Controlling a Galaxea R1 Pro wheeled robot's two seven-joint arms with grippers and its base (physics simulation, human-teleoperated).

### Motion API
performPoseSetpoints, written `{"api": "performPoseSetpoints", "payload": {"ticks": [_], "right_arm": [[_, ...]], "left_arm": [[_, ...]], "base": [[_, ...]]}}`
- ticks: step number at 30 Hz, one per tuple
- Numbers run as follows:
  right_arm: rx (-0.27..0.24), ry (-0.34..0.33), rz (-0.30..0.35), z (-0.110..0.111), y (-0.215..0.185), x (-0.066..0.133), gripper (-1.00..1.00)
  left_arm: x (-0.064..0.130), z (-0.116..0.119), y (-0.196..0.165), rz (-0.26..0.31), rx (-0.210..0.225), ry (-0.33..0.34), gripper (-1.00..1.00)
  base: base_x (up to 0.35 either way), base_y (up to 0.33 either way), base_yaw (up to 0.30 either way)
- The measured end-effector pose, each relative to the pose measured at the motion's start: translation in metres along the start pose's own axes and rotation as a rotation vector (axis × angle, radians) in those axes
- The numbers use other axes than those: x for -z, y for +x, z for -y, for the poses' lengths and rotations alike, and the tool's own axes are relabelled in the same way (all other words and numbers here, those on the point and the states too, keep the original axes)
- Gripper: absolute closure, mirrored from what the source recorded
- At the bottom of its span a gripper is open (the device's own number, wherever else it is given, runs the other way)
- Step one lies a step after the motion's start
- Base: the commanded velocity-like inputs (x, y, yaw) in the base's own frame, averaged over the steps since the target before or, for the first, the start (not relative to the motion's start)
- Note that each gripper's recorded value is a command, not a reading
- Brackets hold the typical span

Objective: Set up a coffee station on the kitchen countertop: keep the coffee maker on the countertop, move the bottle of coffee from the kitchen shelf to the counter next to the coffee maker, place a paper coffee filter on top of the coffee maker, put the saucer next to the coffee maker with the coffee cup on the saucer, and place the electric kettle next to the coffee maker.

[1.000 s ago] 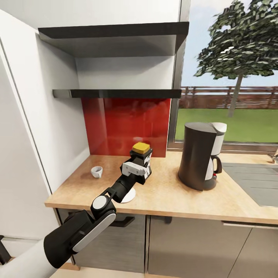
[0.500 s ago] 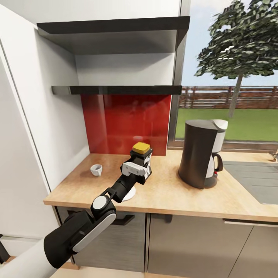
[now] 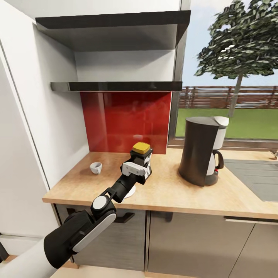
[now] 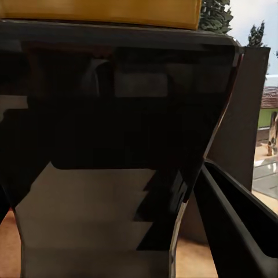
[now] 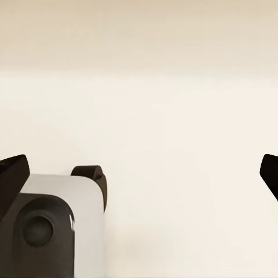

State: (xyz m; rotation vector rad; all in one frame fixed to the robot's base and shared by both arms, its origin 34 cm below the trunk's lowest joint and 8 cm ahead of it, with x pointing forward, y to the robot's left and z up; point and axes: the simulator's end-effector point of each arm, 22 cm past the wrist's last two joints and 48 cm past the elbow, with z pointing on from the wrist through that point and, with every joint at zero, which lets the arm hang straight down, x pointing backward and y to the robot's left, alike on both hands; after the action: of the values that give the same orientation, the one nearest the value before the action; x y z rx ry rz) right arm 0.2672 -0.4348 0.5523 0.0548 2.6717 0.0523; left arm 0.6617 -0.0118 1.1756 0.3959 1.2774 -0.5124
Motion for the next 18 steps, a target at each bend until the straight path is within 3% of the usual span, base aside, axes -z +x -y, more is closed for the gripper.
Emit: {"api": "performPoseSetpoints", "payload": {"ticks": [18], "right_arm": [[0.000, -0.001, 0.000, 0.001, 0.012, -0.025, -1.00]], "left_arm": [[0.007, 0.000, 0.026, 0.002, 0.001, 0.001, 1.00]], "base": [[0.000, 0.000, 0.000]]}}
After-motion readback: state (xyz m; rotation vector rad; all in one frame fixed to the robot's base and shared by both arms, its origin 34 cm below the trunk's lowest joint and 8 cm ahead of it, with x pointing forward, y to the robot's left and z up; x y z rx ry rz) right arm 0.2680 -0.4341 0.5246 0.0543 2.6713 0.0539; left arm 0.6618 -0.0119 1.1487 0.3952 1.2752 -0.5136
